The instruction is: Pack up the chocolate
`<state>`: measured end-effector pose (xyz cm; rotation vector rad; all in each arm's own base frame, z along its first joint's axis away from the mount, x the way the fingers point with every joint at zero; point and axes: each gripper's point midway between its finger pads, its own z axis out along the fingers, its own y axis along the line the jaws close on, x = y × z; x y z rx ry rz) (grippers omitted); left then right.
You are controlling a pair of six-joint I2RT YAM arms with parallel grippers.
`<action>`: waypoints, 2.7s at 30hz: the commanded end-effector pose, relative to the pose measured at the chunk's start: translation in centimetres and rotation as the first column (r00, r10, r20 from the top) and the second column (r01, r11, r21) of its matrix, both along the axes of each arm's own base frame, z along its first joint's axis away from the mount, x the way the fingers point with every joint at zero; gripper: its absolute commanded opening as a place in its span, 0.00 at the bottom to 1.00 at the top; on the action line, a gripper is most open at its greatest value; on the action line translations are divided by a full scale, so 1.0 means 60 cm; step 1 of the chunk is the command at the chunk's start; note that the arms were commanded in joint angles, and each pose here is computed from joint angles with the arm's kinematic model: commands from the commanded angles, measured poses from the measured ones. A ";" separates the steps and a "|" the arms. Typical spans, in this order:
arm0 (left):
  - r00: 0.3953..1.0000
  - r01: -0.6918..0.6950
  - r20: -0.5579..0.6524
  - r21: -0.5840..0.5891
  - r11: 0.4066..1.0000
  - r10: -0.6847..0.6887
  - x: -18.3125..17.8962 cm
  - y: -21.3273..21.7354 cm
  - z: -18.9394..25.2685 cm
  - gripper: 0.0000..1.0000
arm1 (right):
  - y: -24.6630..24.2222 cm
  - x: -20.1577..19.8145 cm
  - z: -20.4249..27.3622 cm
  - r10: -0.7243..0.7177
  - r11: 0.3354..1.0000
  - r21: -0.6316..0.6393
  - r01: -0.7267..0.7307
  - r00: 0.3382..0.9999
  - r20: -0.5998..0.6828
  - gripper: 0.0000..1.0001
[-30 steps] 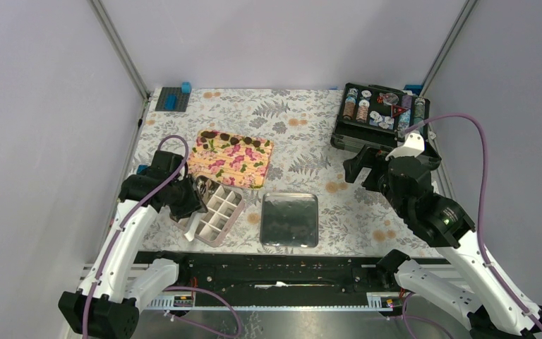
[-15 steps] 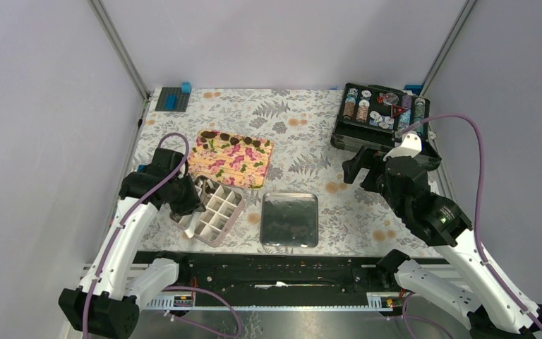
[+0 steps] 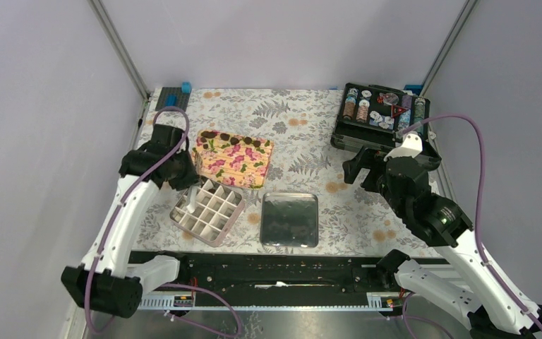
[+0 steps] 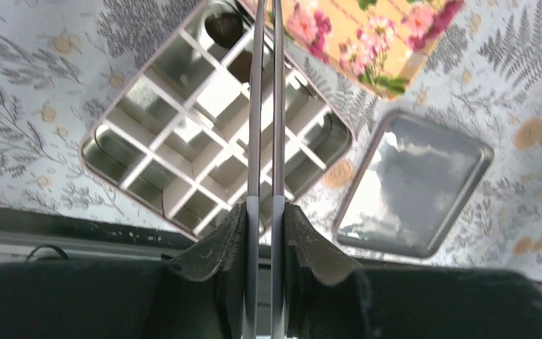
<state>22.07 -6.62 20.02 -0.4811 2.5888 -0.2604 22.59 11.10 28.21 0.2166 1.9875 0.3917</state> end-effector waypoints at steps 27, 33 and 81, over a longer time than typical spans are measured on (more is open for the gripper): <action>0.998 -0.051 -0.027 0.160 0.986 0.056 0.226 0.013 -0.138 0.38 | -0.036 -0.021 0.034 -0.053 0.998 0.020 0.052 0.997 0.053 1.00; 0.997 -0.058 -0.037 0.163 0.985 0.065 0.236 0.019 -0.151 0.38 | -0.039 -0.023 0.033 -0.057 0.998 0.018 0.056 0.997 0.055 1.00; 0.998 0.028 -0.066 0.086 0.996 -0.023 0.246 0.007 -0.132 0.17 | -0.040 -0.025 0.035 -0.064 0.998 0.032 0.062 0.997 0.053 1.00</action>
